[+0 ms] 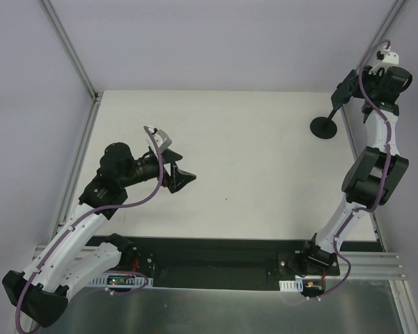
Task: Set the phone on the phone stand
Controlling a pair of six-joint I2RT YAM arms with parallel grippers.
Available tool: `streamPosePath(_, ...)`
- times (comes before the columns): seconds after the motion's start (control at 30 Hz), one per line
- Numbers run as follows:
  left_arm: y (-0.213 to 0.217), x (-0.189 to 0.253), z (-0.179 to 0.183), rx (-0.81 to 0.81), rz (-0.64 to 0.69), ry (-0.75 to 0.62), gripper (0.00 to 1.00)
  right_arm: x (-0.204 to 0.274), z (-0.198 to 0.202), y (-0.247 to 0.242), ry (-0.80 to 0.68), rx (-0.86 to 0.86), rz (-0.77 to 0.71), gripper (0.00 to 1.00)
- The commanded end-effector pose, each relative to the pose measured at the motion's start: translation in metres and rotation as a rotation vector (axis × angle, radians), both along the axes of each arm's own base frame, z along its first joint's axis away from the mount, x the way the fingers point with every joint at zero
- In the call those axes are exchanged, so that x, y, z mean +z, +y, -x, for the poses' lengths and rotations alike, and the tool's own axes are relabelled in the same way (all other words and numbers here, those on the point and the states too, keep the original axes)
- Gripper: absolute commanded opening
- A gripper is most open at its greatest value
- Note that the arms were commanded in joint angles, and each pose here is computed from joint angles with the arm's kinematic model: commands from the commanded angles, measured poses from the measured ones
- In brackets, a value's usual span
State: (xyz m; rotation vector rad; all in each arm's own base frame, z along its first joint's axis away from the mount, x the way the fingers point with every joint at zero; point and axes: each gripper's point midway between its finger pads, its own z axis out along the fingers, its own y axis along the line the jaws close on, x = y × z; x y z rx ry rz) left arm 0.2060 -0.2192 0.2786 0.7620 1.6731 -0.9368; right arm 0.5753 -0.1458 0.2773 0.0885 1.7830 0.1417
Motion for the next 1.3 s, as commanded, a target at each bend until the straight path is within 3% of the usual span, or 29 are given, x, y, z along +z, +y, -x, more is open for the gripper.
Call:
streamPosePath(0.0, -0.002, 0.017, -0.003, -0.020, 0.035, -0.048, 0.87, 0.097, -0.008, 0.003, -0.269, 0.103, 0.070, 0.00)
streamPosePath(0.3, -0.001, 0.014, -0.004, -0.018, 0.047, -0.029, 0.86, 0.088, -0.009, 0.020, -0.253, 0.251, 0.048, 0.00)
streamPosePath(0.4, 0.000, 0.013, -0.004, -0.015, 0.047, -0.026, 0.86, 0.081, -0.011, 0.022, -0.224, 0.232, 0.059, 0.10)
streamPosePath(0.47, -0.001, 0.012, -0.005, -0.018, 0.048, -0.015, 0.86, 0.075, -0.011, 0.020, -0.190, 0.199, 0.091, 0.35)
streamPosePath(0.5, -0.002, 0.014, -0.003, -0.032, 0.050, -0.017, 0.86, 0.074, -0.011, 0.022, -0.180, 0.188, 0.095, 0.56)
streamPosePath(0.57, -0.003, 0.011, -0.003, -0.036, 0.048, -0.008, 0.86, 0.075, -0.009, 0.019, -0.162, 0.141, 0.095, 0.71)
streamPosePath(0.6, -0.003, 0.009, -0.002, -0.038, 0.047, -0.004, 0.86, 0.076, -0.010, 0.021, -0.157, 0.125, 0.098, 0.87)
streamPosePath(0.7, -0.003, 0.006, -0.003, -0.031, 0.045, 0.006, 0.86, 0.091, -0.003, 0.025, -0.145, 0.047, 0.107, 0.97)
streamPosePath(0.9, 0.003, 0.028, 0.005, 0.000, 0.094, -0.028, 0.87, 0.138, 0.055, 0.014, -0.082, -0.270, 0.043, 0.96)
streamPosePath(0.93, 0.006, 0.034, 0.008, 0.007, 0.106, -0.035, 0.87, 0.162, 0.082, 0.009, -0.115, -0.359, 0.026, 0.96)
streamPosePath(1.03, 0.012, 0.048, 0.016, 0.052, 0.159, 0.001, 0.89, 0.174, 0.142, 0.017, -0.072, -0.496, 0.029, 0.96)
streamPosePath(1.13, 0.022, 0.050, 0.015, 0.142, 0.196, 0.058, 0.93, 0.155, 0.195, 0.064, 0.021, -0.475, 0.063, 0.96)
streamPosePath(1.23, 0.024, 0.051, 0.022, 0.185, 0.264, 0.171, 0.93, 0.146, 0.240, 0.140, 0.017, -0.253, 0.079, 0.96)
streamPosePath(1.27, 0.025, 0.053, 0.024, 0.184, 0.282, 0.185, 0.93, 0.110, 0.248, 0.175, 0.080, -0.139, 0.071, 0.96)
